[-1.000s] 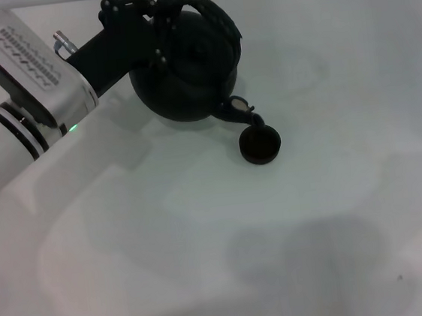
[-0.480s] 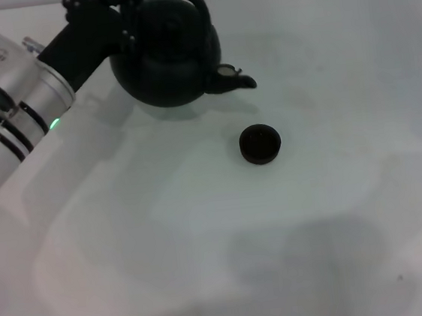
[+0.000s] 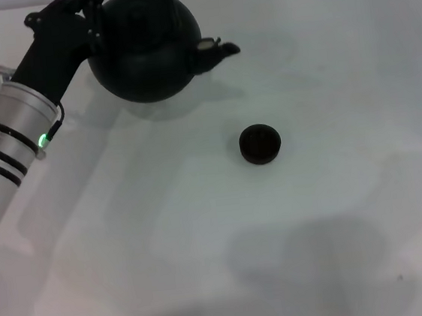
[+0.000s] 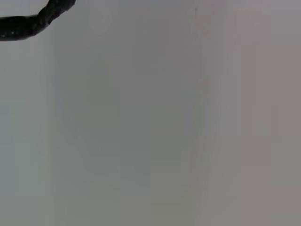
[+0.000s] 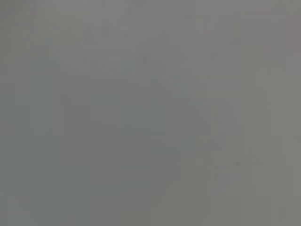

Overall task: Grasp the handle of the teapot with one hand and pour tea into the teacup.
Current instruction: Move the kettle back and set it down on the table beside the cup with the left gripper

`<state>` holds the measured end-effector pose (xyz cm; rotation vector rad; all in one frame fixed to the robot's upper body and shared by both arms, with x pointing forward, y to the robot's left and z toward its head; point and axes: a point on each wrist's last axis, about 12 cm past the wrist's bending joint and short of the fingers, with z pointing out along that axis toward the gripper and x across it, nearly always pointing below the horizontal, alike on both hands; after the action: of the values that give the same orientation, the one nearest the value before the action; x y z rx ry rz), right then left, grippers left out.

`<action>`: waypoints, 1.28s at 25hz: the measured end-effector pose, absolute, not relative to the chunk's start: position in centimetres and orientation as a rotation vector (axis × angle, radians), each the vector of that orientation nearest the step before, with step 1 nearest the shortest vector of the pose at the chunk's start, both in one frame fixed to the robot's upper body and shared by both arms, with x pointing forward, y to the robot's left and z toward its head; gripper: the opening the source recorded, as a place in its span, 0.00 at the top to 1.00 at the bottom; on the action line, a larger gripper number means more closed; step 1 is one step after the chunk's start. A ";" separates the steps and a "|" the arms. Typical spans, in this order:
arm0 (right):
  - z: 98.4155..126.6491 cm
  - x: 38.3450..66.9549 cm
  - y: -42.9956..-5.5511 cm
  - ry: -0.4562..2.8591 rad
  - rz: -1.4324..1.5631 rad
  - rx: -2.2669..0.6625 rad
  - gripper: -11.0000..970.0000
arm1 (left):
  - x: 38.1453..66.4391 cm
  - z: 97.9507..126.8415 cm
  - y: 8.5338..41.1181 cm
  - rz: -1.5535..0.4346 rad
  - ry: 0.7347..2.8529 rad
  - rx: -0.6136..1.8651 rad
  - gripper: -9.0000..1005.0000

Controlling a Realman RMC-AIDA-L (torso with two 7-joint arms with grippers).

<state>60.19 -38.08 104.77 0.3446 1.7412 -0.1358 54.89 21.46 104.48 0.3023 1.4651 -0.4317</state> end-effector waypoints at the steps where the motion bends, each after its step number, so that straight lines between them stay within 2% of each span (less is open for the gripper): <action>1: 104.8 60.2 -38.1 1.741 -0.136 0.346 0.13 | 54.6 104.3 21.4 -0.443 1.472 0.265 0.88; 10: 104.9 60.2 -38.2 1.735 -0.139 0.347 0.13 | 53.1 103.1 21.7 -0.413 1.512 0.183 0.88; 21: 105.1 60.4 -38.3 1.731 -0.140 0.345 0.13 | 51.1 101.7 23.6 -0.304 1.553 0.132 0.88; 32: 104.9 60.3 -38.0 1.736 -0.135 0.345 0.13 | 50.5 100.8 22.3 -0.338 1.605 0.206 0.88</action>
<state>60.35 -38.03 104.92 0.3446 1.7358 -0.1346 50.46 22.35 100.84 0.2062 1.6050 -0.3382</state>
